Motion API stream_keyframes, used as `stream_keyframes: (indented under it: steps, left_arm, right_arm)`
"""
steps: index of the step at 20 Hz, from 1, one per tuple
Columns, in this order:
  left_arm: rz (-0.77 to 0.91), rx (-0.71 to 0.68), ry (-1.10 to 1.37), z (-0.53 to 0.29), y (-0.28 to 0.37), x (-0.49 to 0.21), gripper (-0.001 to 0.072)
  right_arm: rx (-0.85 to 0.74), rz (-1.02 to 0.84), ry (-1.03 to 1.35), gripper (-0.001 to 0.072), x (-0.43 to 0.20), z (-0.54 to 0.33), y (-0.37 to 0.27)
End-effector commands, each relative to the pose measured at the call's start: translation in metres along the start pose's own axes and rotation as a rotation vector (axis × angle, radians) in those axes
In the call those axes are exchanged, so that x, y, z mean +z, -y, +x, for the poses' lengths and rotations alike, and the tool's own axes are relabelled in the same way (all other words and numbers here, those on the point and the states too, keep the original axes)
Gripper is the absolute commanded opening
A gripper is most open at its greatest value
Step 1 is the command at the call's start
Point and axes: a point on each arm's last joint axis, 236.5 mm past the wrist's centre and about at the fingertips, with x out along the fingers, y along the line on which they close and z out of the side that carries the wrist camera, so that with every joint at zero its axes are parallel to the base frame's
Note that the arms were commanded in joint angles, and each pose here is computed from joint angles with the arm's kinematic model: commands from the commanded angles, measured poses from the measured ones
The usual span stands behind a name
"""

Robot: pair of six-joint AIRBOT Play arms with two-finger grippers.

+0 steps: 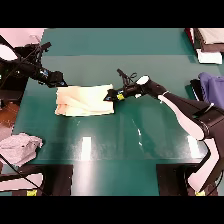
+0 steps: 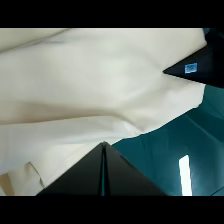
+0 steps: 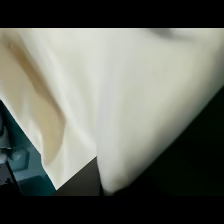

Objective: Fold the shirts.

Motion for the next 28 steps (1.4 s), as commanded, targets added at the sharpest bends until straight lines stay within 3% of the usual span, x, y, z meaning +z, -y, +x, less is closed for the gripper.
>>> stream_keyframes:
  steps: [1, 6, 10, 14, 18, 22, 28]
  left_arm:
    - [0.021, -0.011, -0.030, 0.000, 0.002, -0.007, 0.0027]
    - [0.022, -0.019, -0.054, 0.000, 0.004, -0.013, 0.0026]
    - [0.014, -0.053, -0.040, -0.001, 0.012, -0.010, 0.0026]
    - [0.019, -0.103, -0.033, 0.002, 0.029, -0.007, 0.0027]
    - [0.041, -0.111, -0.026, 0.008, 0.041, -0.005, 0.0026]
    - [0.041, -0.124, -0.021, 0.009, 0.047, -0.004, 0.0027]
    - [0.042, -0.125, -0.024, 0.009, 0.047, -0.004, 0.0026]
  right_arm:
    - [0.008, -0.138, 0.018, 0.0011, 0.015, -0.008, -0.023]
    - [-0.272, -0.210, 0.228, 0.0011, 0.079, -0.170, 0.010]
    - [-0.535, -0.071, 0.493, 0.0010, 0.103, -0.353, 0.076]
    - [-0.654, 0.131, 0.741, 0.0010, 0.083, -0.501, 0.144]
    - [-0.699, 0.257, 0.917, 0.0010, 0.053, -0.592, 0.180]
    - [-0.775, 0.211, 0.997, 0.0010, 0.044, -0.649, 0.172]
    - [-0.818, 0.042, 1.004, 0.0010, 0.058, -0.681, 0.101]
